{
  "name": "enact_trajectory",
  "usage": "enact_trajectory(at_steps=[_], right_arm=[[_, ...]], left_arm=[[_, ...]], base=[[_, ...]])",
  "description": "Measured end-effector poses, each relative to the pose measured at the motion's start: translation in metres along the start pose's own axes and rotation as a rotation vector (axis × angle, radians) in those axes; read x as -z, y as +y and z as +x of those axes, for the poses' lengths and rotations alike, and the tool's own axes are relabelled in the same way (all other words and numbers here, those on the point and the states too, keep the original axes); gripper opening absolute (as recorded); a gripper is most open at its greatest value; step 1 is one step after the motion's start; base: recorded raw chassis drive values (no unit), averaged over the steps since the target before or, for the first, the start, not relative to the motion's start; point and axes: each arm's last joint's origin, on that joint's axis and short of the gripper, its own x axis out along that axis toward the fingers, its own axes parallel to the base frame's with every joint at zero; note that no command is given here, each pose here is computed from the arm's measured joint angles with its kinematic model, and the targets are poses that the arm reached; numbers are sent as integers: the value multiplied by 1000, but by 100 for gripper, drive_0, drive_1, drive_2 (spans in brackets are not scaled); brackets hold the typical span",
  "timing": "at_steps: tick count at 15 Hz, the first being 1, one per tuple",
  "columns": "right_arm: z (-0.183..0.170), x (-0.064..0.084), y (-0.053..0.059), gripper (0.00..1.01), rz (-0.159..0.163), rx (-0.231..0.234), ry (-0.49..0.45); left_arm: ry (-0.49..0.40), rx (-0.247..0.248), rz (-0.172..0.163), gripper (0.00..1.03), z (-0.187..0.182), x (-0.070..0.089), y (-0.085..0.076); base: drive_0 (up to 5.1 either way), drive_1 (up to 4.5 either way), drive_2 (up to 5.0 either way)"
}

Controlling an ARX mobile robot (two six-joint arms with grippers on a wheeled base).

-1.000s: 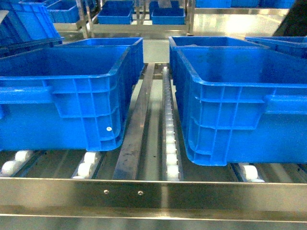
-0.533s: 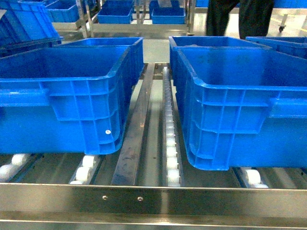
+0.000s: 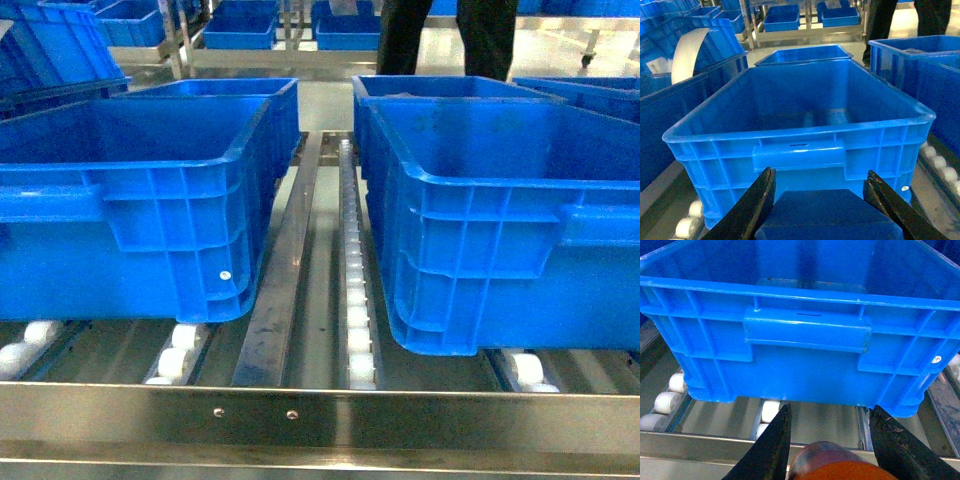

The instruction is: Sort blue parts and orange caps into right shelf containers

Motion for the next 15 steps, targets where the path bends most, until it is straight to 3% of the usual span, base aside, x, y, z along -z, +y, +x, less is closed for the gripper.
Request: enact_trajectory(at_steps=[15], right_arm=[[0,0,0,41,0,0,0]], left_arm=[[0,0,0,44,0,0,0]], base=[[0,0,0]])
